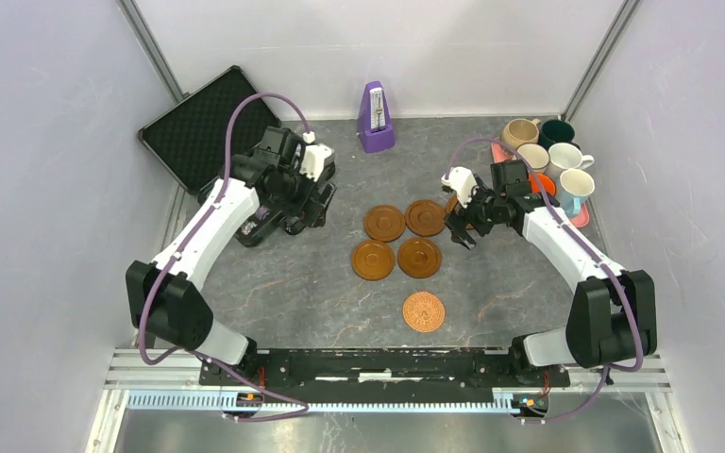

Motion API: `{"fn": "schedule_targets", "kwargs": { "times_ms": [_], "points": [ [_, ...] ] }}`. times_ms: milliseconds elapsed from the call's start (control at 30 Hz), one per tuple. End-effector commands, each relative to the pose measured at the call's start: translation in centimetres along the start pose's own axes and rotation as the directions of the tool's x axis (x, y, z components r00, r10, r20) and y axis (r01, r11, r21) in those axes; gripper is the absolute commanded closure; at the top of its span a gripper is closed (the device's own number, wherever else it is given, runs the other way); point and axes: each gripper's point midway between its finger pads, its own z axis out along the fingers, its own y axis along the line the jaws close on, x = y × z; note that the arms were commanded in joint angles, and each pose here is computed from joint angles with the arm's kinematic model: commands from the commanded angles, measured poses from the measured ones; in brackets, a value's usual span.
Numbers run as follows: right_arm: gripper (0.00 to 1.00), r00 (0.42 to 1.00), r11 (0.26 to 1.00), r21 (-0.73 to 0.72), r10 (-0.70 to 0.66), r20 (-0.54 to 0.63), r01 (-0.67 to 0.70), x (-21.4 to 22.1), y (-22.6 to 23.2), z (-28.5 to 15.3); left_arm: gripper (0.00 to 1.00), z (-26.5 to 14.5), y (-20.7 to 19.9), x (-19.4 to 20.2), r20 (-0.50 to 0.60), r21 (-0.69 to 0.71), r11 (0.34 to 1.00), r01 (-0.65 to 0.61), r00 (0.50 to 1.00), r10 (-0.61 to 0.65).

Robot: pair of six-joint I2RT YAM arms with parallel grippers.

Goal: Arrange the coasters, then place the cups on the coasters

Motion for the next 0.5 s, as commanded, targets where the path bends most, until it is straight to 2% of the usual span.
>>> {"fn": "schedule_targets", "kwargs": {
  "times_ms": [0,200,333,467],
  "points": [
    [0.02,0.999,1.0,0.012,-0.025,0.033,0.025,-0.5,0.0,-0.3,0.0,0.6,-2.0,-1.8,0.082,0.056,0.996,-0.063,0.995,0.058],
    [0.02,1.0,1.0,0.024,-0.012,0.012,0.012,0.0,-0.4,0.1,0.0,5.0,-5.3,-1.9,0.045,0.132,0.98,-0.151,0.988,0.146],
    [0.02,1.0,0.999,0.052,-0.011,-0.026,0.012,0.7,-0.9,0.0,0.0,8.2,-7.9,-2.0,0.025,0.141,0.962,-0.232,0.973,0.231],
    [0.02,0.999,0.998,0.069,-0.005,-0.048,0.008,1.4,-1.1,-0.1,0.03,11.3,-9.3,-1.6,-0.016,0.14,0.956,-0.259,0.965,0.264]
  ]
}}
